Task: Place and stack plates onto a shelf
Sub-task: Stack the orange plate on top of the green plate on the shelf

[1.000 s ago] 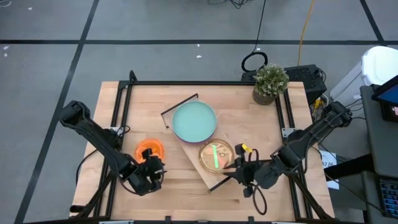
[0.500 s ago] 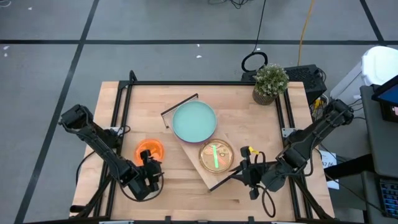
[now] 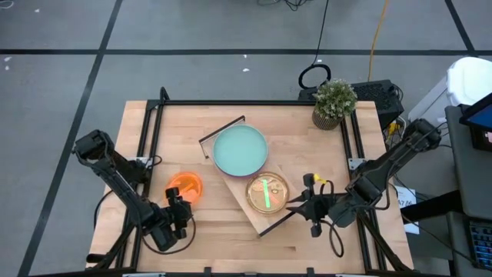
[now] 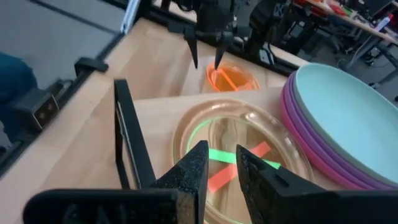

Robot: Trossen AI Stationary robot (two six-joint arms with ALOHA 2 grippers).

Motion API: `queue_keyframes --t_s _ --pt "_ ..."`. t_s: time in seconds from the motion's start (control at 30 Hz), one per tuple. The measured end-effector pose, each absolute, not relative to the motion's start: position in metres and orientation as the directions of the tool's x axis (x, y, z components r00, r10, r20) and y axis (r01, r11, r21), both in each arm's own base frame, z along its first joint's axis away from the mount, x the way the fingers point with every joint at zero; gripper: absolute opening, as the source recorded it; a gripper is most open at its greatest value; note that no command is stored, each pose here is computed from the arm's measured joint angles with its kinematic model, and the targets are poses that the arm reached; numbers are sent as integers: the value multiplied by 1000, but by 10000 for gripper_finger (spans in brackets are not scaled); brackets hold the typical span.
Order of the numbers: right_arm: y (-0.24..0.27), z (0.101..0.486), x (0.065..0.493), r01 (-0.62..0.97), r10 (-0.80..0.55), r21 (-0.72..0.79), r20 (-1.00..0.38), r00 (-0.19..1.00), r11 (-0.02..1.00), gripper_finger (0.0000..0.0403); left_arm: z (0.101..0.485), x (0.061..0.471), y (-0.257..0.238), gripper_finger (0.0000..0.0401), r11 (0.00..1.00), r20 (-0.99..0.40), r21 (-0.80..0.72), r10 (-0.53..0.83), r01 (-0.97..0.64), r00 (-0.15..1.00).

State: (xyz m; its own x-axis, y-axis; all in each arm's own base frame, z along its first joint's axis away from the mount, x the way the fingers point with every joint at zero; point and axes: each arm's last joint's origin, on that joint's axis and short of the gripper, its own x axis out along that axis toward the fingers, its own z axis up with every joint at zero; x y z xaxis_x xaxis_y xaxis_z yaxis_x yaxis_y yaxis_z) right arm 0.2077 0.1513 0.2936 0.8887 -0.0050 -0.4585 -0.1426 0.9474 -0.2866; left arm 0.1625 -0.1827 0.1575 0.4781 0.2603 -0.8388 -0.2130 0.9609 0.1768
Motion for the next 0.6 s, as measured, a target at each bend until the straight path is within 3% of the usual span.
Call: queue_keyframes --t_s 0.33,0.6 --pt "142 287 201 -116 -36 -309 -446 894 944 68 142 144 -179 223 957 -855 183 268 -226 443" --pt "141 283 200 -101 -55 -317 -449 892 943 68 129 136 -175 152 962 -888 155 235 -224 396"
